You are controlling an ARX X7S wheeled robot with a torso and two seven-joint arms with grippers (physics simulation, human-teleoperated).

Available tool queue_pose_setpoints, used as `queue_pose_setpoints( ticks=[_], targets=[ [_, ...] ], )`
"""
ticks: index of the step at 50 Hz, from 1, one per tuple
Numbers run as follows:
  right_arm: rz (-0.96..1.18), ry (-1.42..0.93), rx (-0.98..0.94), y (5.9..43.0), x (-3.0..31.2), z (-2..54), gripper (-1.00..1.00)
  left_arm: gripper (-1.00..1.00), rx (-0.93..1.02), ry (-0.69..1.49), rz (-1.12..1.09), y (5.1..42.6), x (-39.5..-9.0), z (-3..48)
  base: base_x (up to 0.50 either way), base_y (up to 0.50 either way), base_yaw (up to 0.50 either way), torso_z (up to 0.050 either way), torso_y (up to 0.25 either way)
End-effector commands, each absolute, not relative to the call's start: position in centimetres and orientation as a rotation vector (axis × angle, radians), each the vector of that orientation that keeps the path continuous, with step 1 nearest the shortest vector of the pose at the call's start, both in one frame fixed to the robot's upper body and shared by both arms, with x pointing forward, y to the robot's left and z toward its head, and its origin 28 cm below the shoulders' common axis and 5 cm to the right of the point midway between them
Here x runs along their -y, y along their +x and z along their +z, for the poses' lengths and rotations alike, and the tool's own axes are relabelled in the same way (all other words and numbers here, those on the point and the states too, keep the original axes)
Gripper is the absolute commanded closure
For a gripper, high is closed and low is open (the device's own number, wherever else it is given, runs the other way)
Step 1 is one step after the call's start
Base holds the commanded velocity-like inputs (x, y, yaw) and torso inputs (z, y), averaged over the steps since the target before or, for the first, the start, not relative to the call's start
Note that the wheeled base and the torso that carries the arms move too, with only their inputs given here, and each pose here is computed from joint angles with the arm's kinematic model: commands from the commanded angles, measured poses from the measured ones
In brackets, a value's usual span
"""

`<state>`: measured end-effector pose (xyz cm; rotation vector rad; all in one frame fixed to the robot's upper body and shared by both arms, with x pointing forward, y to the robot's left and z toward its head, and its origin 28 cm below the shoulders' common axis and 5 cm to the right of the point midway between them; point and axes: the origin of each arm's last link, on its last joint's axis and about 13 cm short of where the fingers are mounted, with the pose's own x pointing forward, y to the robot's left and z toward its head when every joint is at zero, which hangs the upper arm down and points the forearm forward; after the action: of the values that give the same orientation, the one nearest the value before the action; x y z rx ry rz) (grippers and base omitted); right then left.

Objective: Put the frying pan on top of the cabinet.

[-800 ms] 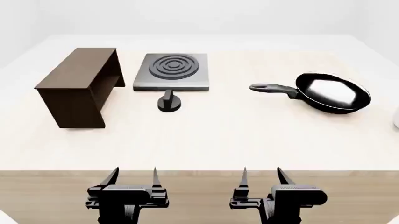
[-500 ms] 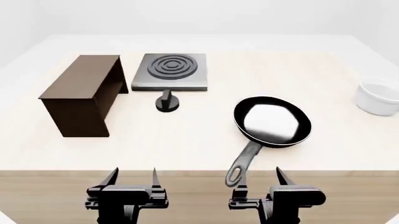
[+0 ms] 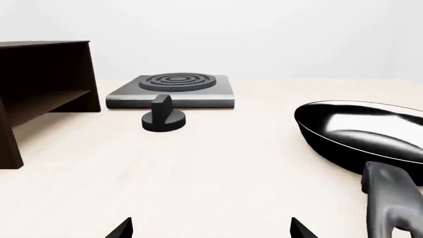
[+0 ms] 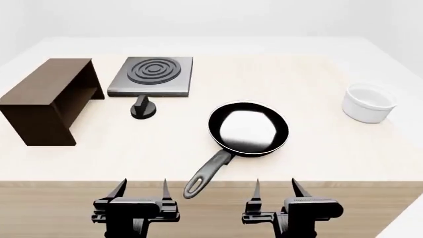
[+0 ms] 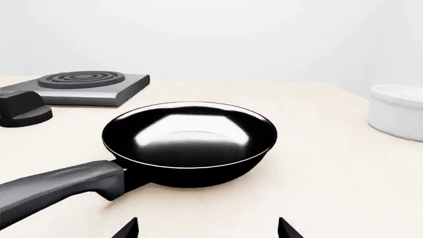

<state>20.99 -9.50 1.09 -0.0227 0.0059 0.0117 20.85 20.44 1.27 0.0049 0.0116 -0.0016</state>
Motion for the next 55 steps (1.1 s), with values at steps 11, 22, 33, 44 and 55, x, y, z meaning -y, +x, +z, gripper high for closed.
queue_pose_setpoints(
  ticks=[11,22,33,44,55],
  targets=[
    [-0.001,-0.044,-0.013,21.2,9.6,1.8,-1.0,-1.0,-0.029,0.023,0.001,21.0,-20.6,1.7,0.0,0.0,0.0,0.0,0.0],
    [-0.05,-0.178,0.029,23.6,11.2,15.4,-1.0,-1.0,0.018,0.002,-0.003,23.5,-21.4,16.5,0.0,0.0,0.0,0.0,0.0],
    [-0.094,-0.125,0.044,23.7,11.7,15.1,-1.0,-1.0,0.002,0.003,-0.003,24.5,-21.7,15.5,0.35,0.0,0.0,0.0,0.0],
    [-0.097,-0.119,0.044,23.6,11.7,15.3,-1.0,-1.0,0.005,0.013,-0.013,24.3,-21.6,15.5,0.5,0.0,0.0,0.0,0.0],
    [-0.083,-0.1,0.052,23.5,11.7,15.3,-1.0,-1.0,0.006,0.013,-0.012,24.4,-21.7,15.4,0.1,-0.18,0.0,0.0,0.0]
  ],
)
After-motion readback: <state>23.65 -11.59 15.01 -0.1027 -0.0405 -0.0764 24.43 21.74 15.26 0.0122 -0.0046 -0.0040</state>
